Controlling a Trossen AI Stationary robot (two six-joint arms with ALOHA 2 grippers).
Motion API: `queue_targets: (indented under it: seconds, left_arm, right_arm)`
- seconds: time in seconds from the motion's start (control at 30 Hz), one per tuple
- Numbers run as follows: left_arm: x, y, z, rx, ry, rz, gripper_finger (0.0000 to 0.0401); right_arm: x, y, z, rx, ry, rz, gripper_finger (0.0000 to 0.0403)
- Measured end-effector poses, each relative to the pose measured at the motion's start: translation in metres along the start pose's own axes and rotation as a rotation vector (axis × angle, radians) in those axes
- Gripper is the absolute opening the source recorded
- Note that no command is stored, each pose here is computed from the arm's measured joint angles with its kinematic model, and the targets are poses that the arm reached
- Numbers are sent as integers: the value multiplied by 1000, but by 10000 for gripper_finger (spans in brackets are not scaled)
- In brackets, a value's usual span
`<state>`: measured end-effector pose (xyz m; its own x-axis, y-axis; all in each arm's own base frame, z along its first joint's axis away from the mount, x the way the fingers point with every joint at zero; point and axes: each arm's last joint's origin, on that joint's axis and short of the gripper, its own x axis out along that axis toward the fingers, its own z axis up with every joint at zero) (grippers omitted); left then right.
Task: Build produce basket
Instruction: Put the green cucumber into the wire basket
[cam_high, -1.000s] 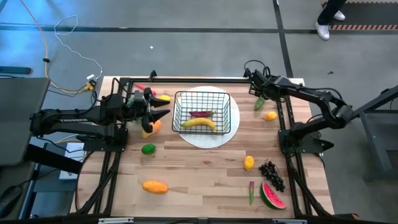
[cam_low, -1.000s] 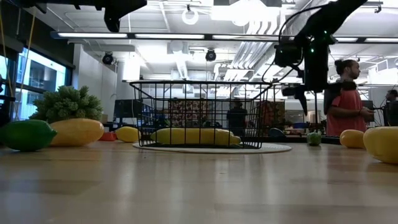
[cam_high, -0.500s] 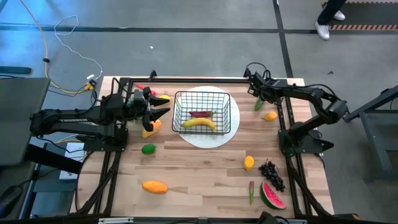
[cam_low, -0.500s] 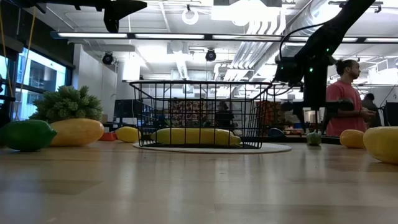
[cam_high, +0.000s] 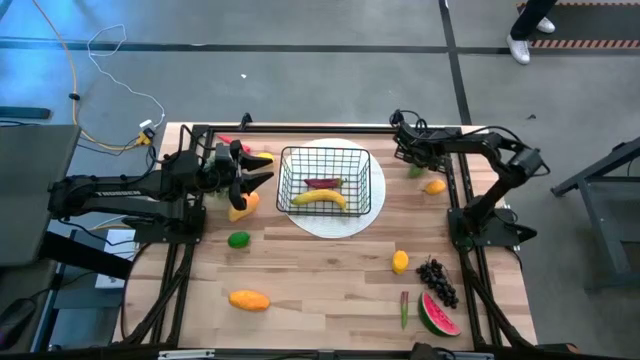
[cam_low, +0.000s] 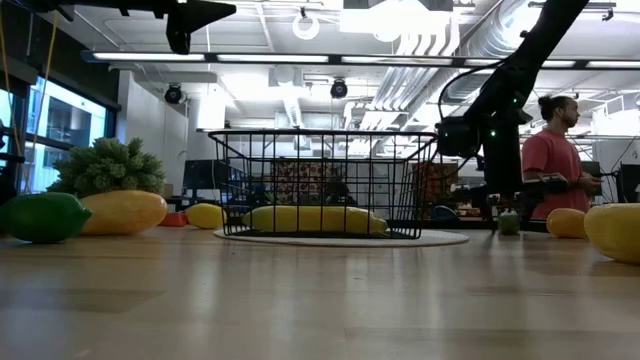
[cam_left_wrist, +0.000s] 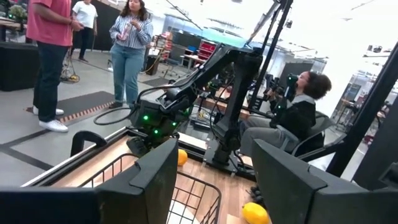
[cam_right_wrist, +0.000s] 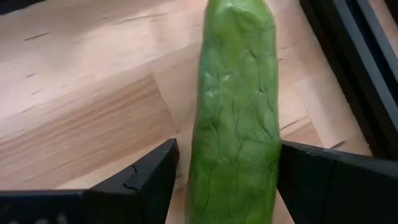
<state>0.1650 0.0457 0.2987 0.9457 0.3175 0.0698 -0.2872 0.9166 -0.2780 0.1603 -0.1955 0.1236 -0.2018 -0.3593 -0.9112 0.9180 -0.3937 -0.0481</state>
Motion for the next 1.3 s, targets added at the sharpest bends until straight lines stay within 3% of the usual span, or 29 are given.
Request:
queue_targets:
  seconds: [0.4, 0.73, 0.9, 1.1, 1.3]
  left_arm:
    - [0, 0, 0, 0, 0, 0, 193]
    - [0, 0, 0, 0, 0, 0, 193]
    - [0, 0, 0, 0, 0, 0, 193]
    - [0, 0, 0, 0, 0, 0, 193]
    - [0, 0, 0, 0, 0, 0, 193]
  right_arm:
    - [-3, -1, 0, -11, 9, 16, 221]
    - [-3, -1, 0, -22, 15, 22, 113]
    - [-13, -5, 2, -49, 13, 46, 113]
    - [-72, -5, 31, -133, -180, 235, 125]
    - [-167, -13, 51, -318, -426, 605, 116]
